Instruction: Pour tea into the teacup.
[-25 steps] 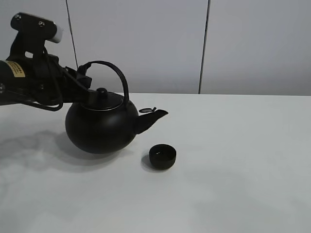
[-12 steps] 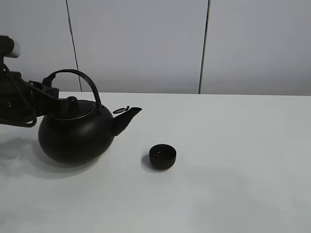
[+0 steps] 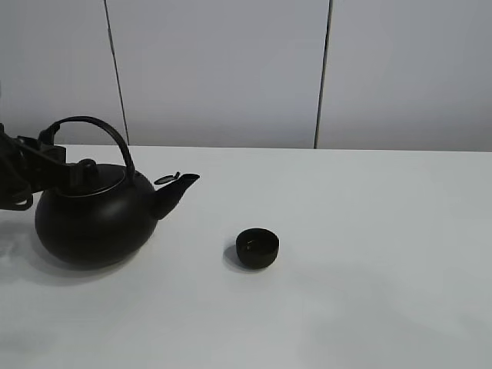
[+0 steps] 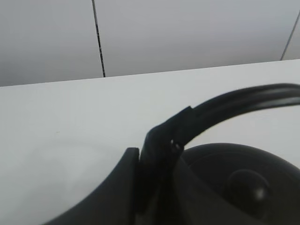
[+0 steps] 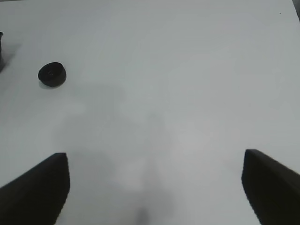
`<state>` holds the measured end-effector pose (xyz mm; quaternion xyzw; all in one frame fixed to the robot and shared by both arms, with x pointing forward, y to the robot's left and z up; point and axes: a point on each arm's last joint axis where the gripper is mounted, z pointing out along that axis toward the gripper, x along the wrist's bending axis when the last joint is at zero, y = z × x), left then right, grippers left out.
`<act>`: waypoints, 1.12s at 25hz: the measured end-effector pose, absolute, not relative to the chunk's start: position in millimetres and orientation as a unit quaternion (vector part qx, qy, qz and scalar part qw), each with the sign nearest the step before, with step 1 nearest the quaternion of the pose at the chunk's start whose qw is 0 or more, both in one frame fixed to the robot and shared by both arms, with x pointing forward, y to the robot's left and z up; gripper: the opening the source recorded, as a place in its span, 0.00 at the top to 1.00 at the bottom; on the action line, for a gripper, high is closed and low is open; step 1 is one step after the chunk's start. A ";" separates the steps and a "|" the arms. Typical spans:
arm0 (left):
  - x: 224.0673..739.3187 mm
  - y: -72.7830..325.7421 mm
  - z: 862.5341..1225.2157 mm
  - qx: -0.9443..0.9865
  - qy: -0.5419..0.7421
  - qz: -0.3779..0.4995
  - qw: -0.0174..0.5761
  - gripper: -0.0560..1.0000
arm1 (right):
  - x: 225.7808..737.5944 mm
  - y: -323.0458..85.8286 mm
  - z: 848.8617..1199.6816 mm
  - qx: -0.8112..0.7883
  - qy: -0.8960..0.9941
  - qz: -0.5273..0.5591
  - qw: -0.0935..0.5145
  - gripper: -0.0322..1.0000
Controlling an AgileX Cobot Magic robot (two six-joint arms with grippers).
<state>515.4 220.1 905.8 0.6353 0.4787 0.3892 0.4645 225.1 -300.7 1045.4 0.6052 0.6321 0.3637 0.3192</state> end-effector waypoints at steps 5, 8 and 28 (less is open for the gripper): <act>514.3 216.0 905.7 0.651 0.457 0.383 0.470 0.84 | 225.1 -300.7 1045.4 0.605 0.632 0.364 0.319 0.30; 514.0 215.0 905.7 0.655 0.451 0.381 0.472 0.84 | 225.1 -300.7 1045.4 0.605 0.632 0.364 0.319 0.30; 506.4 214.6 894.9 0.667 0.439 0.374 0.472 0.80 | 225.1 -300.7 1045.4 0.605 0.632 0.364 0.319 0.30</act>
